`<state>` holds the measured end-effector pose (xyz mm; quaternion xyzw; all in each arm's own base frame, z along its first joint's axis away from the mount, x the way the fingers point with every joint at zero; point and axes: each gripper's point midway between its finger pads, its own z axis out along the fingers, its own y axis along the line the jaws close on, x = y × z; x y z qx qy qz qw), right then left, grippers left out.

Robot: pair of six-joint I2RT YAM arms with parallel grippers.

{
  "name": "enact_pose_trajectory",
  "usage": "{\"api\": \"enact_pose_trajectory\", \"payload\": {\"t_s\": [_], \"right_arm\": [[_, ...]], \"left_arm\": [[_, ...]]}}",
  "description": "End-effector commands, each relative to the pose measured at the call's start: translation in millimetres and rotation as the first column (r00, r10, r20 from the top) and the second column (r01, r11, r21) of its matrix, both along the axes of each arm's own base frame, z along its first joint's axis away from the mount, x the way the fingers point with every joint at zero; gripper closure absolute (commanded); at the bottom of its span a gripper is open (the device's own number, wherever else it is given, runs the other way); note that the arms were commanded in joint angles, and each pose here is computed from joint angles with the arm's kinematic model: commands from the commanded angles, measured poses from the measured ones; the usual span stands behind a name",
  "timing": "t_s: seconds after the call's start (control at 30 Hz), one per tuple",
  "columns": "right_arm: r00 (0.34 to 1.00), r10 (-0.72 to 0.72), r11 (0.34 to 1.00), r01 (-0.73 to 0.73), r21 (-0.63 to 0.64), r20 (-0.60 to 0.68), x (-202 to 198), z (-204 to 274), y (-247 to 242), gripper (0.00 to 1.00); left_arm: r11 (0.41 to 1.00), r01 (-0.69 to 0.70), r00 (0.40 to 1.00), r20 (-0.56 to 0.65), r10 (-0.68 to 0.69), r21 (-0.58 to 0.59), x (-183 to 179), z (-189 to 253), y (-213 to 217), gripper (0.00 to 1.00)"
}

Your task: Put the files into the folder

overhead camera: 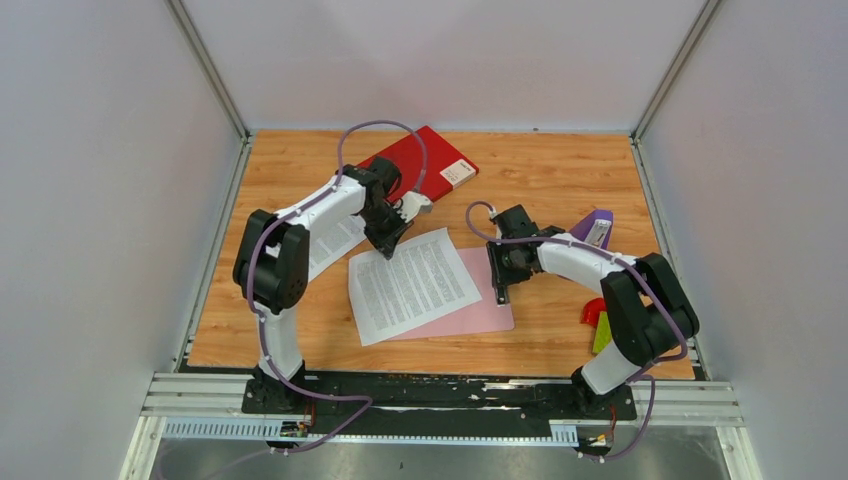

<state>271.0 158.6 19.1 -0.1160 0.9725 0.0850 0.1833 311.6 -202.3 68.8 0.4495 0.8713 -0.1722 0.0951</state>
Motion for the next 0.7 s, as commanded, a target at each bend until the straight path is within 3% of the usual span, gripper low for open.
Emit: {"api": "enact_pose_trajectory", "payload": {"t_s": [0.0,0.13,0.37,0.67], "right_arm": [[0.999,-0.015,1.000,0.014,0.010,0.039,4.9,-3.3,-0.1,0.71],[0.999,0.000,1.000,-0.001,0.019,0.041,2.4,-5.1,0.6,0.78],[1.000,0.016,0.997,-0.018,0.076,0.027,-2.5,-7.1,10.4,0.99],[0.999,0.047,0.979,-0.048,0.197,0.009,-11.7,-8.1,23.8,1.00]], "left_arm": [[0.996,0.091,0.996,0.021,-0.091,0.014,3.9,-10.9,1.2,1.00],[0.989,0.150,0.988,0.033,-0.150,-0.010,-1.2,-9.6,-11.9,1.00],[0.974,0.226,0.973,0.047,-0.226,-0.009,-9.6,-14.5,-24.8,1.00],[0.974,0.225,0.972,0.062,-0.226,0.021,-2.4,-23.2,-26.5,1.00]]}}
